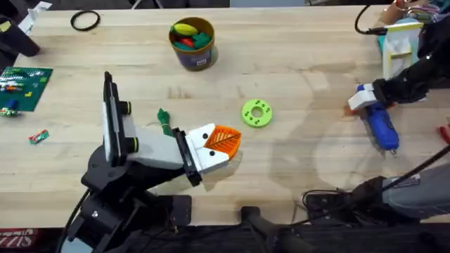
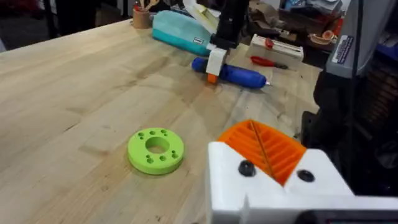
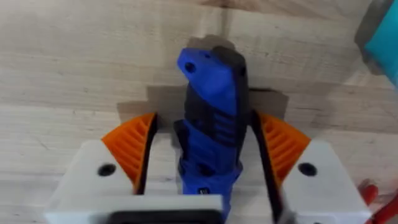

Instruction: Pick up the gripper from the table and insert it into the empty holder that is missing its gripper. Then pick up a screw, insert it into the mounting hole, and use the screwdriver to tighten it. Finally, clean up the table by picking up the vegetable and placing it into the bucket.

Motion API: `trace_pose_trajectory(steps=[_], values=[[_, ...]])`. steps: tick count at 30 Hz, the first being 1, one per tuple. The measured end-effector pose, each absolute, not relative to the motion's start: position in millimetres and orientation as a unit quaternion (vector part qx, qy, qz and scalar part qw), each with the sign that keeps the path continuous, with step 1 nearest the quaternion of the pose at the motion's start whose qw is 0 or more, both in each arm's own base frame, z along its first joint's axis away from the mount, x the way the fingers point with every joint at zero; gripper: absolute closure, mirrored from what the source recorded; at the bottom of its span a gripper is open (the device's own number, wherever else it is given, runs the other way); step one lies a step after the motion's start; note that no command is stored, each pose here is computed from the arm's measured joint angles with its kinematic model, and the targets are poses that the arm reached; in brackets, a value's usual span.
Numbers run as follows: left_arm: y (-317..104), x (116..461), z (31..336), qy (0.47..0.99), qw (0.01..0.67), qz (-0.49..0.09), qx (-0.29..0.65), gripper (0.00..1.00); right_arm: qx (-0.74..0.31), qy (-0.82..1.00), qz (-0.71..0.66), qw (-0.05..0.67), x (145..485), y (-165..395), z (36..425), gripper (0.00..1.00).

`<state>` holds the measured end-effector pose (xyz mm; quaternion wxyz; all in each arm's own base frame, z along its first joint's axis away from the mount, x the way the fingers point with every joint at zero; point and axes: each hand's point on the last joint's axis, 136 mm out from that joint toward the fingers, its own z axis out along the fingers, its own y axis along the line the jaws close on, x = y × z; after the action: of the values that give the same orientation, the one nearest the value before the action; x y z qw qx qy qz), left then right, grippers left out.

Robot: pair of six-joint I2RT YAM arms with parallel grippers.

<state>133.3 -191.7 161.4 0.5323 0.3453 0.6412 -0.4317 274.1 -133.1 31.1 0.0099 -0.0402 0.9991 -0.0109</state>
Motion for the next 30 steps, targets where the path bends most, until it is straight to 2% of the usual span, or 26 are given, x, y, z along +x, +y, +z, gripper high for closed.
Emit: trace_pose_trajectory(steps=[4, 6, 8, 22, 25, 30], values=[[-191.7, 133.3, 161.4, 0.641, 0.532, -0.432, 0.345, 0.98, -0.042, 0.999, -0.015, 0.016, 276.8, -134.5, 31.4, 0.519], [-191.7, 133.4, 161.4, 0.641, 0.532, -0.432, 0.345, 0.98, -0.041, 0.999, -0.023, 0.021, 279.8, -137.9, 31.0, 0.784], [-191.7, 133.4, 161.4, 0.641, 0.532, -0.432, 0.345, 0.98, -0.039, 0.999, -0.024, 0.021, 280.2, -138.6, 29.2, 0.959], [-191.7, 133.5, 161.4, 0.641, 0.532, -0.431, 0.345, 0.98, -0.039, 0.999, -0.001, 0.003, 273.6, -130.4, 32.5, 0.975], [-191.6, 133.5, 161.4, 0.641, 0.533, -0.431, 0.345, 0.98, -0.041, 0.999, 0.022, -0.01, 271.2, -122.5, 50.2, 0.975], [-191.6, 133.7, 161.4, 0.642, 0.533, -0.431, 0.344, 0.98, -0.049, 0.998, -0.005, 0.048, 291.8, -126.5, 90.7, 0.975]])
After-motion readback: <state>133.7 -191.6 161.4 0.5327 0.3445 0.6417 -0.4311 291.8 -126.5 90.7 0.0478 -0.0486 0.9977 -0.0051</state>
